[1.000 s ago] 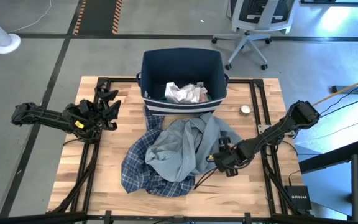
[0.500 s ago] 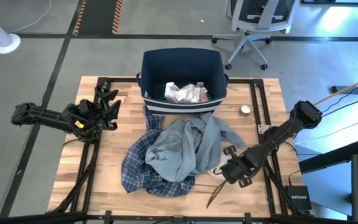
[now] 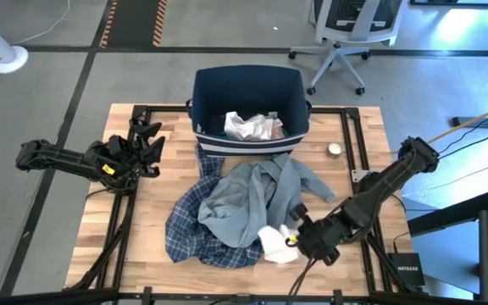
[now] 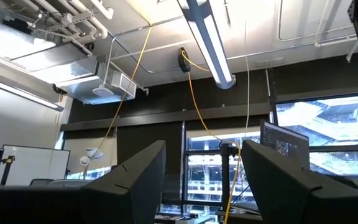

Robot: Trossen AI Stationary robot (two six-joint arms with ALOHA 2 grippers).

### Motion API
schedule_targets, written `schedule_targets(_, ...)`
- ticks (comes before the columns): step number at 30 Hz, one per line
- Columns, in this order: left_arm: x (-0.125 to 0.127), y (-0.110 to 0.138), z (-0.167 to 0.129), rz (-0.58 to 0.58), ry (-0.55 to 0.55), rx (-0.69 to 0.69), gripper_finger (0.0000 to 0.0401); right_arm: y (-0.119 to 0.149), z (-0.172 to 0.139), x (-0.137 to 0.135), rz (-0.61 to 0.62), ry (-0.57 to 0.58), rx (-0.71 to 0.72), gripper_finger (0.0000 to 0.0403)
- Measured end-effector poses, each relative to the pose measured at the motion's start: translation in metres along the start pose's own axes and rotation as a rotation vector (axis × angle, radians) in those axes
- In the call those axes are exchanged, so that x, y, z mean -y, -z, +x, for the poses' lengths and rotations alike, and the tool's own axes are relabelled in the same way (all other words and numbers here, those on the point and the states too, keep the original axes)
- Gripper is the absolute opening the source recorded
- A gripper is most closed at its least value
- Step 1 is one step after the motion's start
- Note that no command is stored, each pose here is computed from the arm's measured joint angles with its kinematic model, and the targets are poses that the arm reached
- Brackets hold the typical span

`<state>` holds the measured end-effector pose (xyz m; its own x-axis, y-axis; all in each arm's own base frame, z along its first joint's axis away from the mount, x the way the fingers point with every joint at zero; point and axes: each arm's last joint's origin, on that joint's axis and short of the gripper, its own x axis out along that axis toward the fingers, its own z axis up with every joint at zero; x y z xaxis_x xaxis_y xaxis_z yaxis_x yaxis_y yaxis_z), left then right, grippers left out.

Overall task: Sort clothes
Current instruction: Put the white boxer into the blue laundry bin

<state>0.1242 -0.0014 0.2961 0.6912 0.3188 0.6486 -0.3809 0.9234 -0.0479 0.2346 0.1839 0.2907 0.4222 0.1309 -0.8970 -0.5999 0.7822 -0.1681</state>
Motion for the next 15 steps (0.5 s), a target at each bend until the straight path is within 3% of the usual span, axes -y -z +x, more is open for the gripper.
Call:
schedule_targets(7,0.000,0.000,0.000,-0.004,0.000,0.000,0.0208,-0.027,-0.062,0.038,-0.094,0.338,0.079,0.0032)
schedule_targets(15,0.000,0.000,0.000,-0.004,0.000,0.000,0.0208,-0.033,-0.133,0.093,-0.110,0.727,0.054,0.0032)
